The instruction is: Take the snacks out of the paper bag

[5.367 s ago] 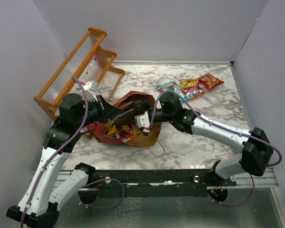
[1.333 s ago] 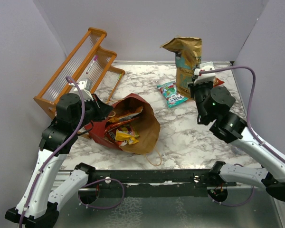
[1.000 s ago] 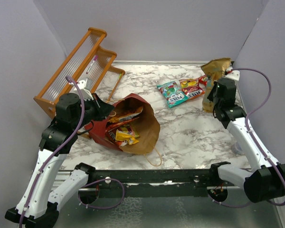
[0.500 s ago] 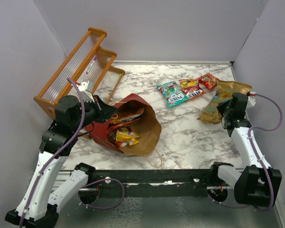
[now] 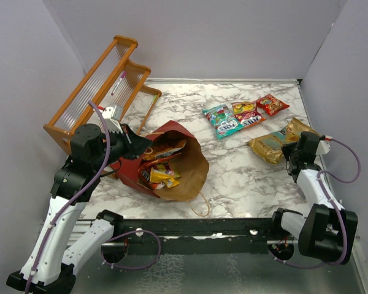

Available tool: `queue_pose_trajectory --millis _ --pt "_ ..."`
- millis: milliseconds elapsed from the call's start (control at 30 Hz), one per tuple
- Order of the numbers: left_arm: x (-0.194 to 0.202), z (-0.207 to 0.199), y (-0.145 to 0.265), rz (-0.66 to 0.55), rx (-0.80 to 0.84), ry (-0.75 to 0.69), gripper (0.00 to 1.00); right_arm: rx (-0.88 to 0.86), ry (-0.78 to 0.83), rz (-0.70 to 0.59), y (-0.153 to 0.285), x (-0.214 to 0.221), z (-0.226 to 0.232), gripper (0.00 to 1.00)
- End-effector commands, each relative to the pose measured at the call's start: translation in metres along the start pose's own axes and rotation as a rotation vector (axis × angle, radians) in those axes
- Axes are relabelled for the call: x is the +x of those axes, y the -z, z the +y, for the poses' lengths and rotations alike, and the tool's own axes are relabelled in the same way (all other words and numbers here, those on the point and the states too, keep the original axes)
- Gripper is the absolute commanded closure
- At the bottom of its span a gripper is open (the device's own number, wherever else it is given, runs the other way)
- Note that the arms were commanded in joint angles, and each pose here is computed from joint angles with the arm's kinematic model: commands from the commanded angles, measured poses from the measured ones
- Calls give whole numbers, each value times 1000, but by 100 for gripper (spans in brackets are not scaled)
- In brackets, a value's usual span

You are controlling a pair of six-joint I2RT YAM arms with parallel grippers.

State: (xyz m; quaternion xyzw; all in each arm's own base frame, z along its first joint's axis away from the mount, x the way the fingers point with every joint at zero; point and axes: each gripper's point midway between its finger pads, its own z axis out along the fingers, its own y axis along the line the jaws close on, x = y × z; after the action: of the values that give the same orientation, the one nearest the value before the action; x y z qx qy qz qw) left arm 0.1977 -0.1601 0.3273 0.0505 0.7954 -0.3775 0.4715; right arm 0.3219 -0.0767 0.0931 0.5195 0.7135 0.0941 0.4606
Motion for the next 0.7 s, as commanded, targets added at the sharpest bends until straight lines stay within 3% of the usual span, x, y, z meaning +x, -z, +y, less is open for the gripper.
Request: queue_pose_trajectory --millis 0,333,533,667 --pt "5 -7 3 3 66 -75 100 -14 -38 -47 -9 -7 1 99" --pt "16 -1 4 -16 76 -115 100 17 17 -80 -4 -10 -13 88" --pt "20 1 5 -36 86 -114 100 48 33 -72 1 -7 -22 62" --pt "24 3 6 -46 88 -124 100 71 78 -102 10 -16 -25 35"
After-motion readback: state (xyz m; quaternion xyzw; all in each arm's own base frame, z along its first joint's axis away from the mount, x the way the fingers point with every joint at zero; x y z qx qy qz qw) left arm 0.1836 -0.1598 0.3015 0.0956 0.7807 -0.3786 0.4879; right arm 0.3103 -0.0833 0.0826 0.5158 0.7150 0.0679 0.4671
